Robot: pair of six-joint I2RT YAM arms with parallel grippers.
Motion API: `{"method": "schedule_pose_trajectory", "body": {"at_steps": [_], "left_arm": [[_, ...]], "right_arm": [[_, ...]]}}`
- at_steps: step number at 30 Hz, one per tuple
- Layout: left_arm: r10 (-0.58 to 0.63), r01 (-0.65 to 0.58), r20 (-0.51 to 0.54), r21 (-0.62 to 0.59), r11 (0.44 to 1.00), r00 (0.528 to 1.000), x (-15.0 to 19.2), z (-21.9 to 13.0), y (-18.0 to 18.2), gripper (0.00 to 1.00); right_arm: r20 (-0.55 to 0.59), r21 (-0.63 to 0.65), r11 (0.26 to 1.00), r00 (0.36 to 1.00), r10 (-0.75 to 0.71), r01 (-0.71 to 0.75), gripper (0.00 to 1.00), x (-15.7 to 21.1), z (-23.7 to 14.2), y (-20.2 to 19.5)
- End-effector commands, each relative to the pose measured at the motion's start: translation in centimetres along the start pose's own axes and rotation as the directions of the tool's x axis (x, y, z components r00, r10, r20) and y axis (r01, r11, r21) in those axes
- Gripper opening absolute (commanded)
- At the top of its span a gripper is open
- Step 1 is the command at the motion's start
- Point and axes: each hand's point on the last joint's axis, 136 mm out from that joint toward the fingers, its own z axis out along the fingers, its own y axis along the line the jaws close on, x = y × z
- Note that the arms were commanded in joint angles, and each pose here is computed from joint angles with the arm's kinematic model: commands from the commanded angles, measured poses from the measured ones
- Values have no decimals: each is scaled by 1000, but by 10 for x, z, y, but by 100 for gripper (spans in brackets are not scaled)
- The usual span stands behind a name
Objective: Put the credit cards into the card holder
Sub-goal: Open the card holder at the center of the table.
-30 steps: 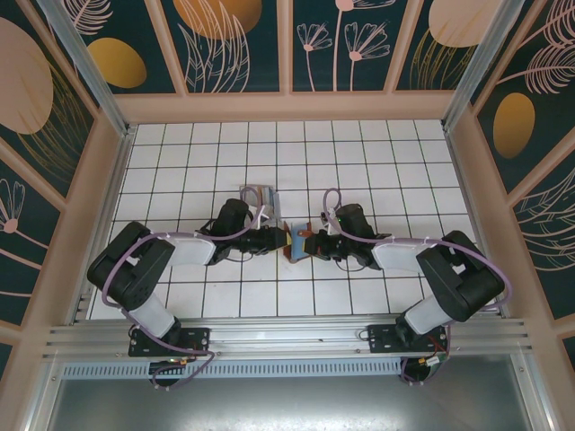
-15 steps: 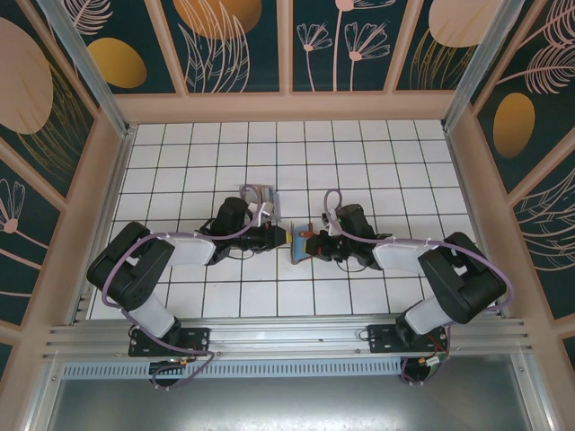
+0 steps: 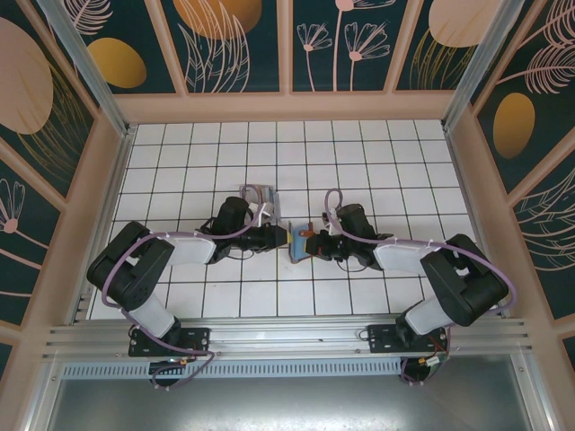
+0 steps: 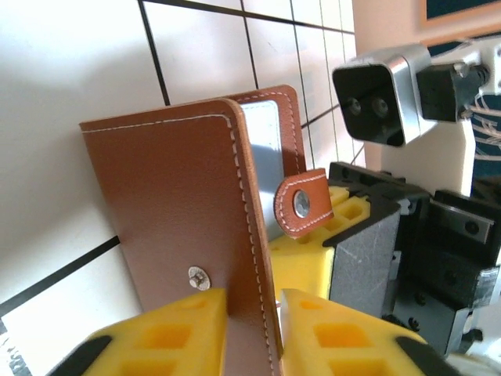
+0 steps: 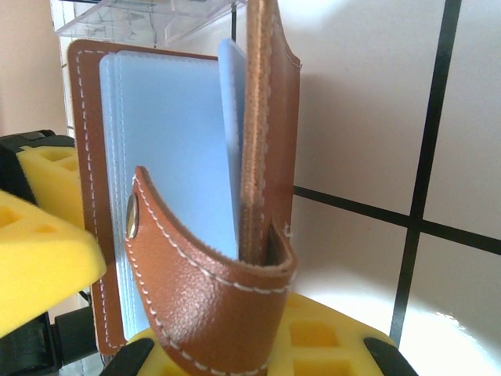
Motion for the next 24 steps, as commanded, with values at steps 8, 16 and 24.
{"method": "schedule_pose_trajectory", "body": {"at_steps": [8,16,24], "left_arm": [[18,-18,-11,-29,999,1000,-3,5,5,2],[23,-24,-21,-40,999,1000,-3,6,6,28],[19,-20,-29,-40,999,999,-3,8,8,18]], "right_arm": [[15,-17,999,999,-37,37,4,-1,-4,6],[12,-21,999,999,-44,45,4,-2,-3,8],[7,-19,999,999,-45,45,4,-2,-2,8]]}}
